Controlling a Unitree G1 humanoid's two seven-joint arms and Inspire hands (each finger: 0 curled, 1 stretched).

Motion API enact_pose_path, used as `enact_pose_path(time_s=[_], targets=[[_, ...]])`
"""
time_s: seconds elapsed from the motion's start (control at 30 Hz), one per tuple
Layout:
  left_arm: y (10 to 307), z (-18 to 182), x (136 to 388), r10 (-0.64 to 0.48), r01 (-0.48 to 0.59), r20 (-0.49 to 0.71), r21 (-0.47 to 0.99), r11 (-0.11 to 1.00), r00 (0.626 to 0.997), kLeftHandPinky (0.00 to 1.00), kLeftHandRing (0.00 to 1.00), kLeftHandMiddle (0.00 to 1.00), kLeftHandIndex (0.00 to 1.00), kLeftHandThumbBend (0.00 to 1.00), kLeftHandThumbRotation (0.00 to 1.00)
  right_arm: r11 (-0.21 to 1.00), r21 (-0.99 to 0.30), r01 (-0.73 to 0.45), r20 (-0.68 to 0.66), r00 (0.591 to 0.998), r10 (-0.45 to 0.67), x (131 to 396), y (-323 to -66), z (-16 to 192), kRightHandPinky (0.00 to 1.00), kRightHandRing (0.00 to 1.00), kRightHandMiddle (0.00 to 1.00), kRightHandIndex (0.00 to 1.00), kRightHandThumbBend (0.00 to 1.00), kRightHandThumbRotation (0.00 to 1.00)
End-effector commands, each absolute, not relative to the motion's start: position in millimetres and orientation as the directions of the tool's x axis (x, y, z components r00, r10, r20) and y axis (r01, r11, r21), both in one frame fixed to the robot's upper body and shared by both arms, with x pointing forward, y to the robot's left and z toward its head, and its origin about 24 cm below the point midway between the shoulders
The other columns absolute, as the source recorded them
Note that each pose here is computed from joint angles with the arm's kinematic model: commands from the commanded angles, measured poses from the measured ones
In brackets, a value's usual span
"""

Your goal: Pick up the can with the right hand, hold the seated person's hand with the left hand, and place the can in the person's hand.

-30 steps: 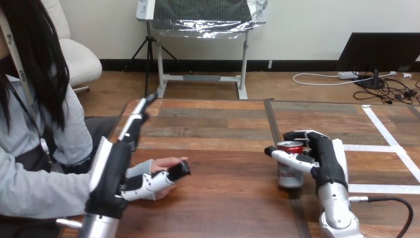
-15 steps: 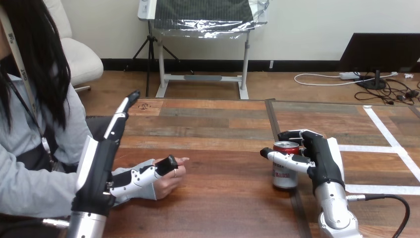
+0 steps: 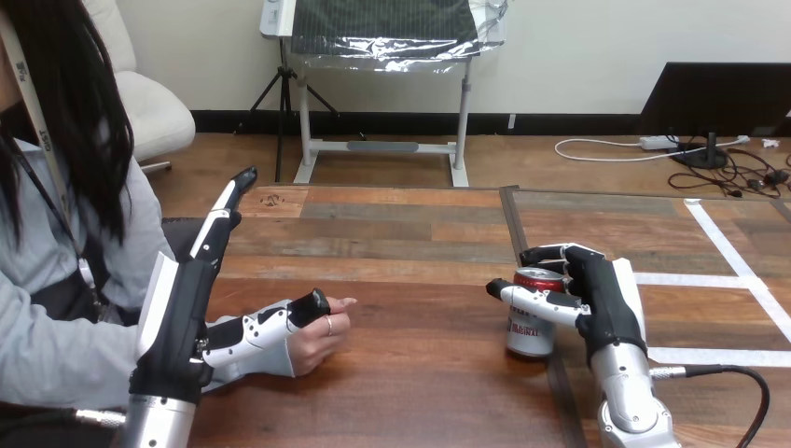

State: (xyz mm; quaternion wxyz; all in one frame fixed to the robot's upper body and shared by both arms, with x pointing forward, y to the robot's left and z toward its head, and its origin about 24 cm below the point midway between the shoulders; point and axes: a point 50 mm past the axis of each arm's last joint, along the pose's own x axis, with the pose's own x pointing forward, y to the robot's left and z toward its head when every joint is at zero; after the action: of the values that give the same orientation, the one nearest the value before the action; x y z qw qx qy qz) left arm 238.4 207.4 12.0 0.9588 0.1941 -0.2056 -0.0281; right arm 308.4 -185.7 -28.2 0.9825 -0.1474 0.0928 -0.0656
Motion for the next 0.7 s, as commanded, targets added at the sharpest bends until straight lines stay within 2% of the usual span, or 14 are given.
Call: enact_pose_path(time_s=[0.0, 0.3, 0.67], targets=[[202.7, 36.8, 254.9, -0.157, -0.043, 0.482, 0.378, 0.925, 0.862, 0.93, 0.97, 0.96, 0.93, 1.00, 0.53, 0.955, -0.274, 0.117, -0.066, 0.988, -0.140, 319.7, -180.8, -10.3, 0.35, 0.43, 0.58, 0.56, 0.80, 0.00], [202.7, 36.4, 254.7, -0.159, -0.038, 0.484, 0.372, 0.928, 0.861, 0.91, 0.96, 0.95, 0.92, 1.00, 0.54, 0.955, -0.275, 0.115, -0.064, 0.988, -0.138, 316.9, -179.6, -12.8, 0.34, 0.41, 0.58, 0.56, 0.80, 0.00], [201.3, 35.1, 254.7, -0.158, -0.035, 0.486, 0.364, 0.931, 0.860, 0.91, 0.95, 0.95, 0.93, 1.00, 0.55, 0.958, -0.259, 0.120, -0.059, 0.988, -0.140, 314.9, -180.6, -13.7, 0.37, 0.45, 0.59, 0.56, 0.79, 0.00]])
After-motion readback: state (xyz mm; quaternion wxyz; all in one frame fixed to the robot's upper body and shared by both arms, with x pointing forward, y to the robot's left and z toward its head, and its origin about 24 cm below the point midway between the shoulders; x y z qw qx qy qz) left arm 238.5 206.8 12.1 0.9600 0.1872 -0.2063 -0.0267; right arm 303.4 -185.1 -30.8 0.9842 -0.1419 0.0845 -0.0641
